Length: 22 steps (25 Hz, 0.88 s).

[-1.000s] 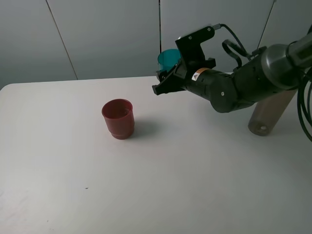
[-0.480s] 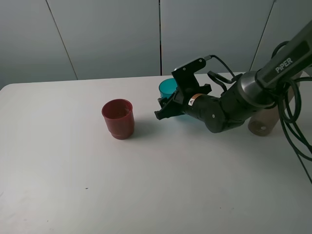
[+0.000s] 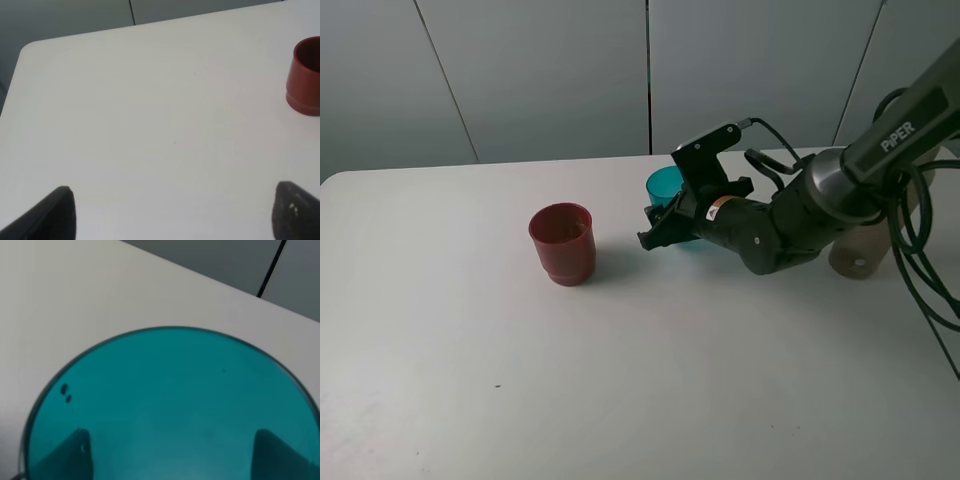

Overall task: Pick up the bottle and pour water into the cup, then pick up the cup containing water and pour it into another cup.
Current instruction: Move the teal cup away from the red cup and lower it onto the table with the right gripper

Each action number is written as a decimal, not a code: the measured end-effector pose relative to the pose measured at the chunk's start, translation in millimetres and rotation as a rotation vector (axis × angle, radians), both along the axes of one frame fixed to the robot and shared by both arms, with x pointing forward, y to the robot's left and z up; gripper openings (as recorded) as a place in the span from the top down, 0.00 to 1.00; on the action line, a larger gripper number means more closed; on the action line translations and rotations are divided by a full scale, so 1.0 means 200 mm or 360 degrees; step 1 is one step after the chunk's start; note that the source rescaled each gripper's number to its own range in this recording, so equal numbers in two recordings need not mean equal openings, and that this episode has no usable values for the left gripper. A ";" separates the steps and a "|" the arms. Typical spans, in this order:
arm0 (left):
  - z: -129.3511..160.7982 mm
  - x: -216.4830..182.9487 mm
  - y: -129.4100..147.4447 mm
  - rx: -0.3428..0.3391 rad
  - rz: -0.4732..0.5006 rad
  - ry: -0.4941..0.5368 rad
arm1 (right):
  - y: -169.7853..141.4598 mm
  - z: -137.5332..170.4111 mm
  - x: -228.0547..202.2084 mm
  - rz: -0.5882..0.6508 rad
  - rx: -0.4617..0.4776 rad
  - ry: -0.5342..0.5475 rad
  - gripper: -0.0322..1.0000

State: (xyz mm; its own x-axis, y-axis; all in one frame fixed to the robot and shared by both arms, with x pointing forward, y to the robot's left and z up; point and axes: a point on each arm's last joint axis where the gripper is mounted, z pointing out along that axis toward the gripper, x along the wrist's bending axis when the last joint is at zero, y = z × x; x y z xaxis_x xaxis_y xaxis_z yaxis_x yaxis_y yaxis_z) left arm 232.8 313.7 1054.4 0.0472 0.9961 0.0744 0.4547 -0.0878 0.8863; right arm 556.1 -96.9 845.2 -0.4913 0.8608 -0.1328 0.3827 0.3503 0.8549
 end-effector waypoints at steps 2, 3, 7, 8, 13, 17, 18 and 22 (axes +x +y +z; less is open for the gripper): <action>0.00 0.00 0.00 0.0000 0.0000 0.0000 | 0.00 -0.02 0.00 0.0005 -0.0015 0.0022 0.86; 0.00 0.00 0.00 0.0000 0.0000 0.0000 | 0.00 -0.03 0.00 0.0005 -0.0018 0.0025 0.86; 0.00 0.00 0.00 0.0000 0.0000 0.0000 | 0.00 -0.03 -0.01 0.0017 -0.0022 0.0022 0.86; 0.00 0.00 0.00 0.0000 0.0000 0.0000 | 0.00 -0.03 -0.01 0.0023 -0.0024 0.0021 0.86; 0.00 0.00 0.00 0.0000 0.0000 0.0000 | 0.00 -0.02 -0.01 0.0026 -0.0021 0.0015 0.28; 0.00 0.00 0.00 0.0000 0.0000 0.0000 | 0.01 0.06 0.00 0.0025 0.0019 -0.0047 0.01; 0.00 0.00 0.00 0.0000 0.0000 0.0000 | 0.01 0.09 0.01 0.0025 0.0036 -0.0073 0.01; 0.00 0.00 0.00 0.0000 0.0000 0.0000 | 0.01 0.25 0.00 0.0031 0.0087 -0.0125 0.01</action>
State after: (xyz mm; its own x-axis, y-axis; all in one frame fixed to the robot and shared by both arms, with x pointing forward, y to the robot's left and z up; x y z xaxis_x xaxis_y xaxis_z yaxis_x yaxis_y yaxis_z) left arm 232.8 313.7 1054.4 0.0472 0.9961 0.0744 0.4547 -0.0878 0.8863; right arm 556.8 -94.5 894.4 -0.4981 0.8581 -0.1249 0.3070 0.3092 0.9001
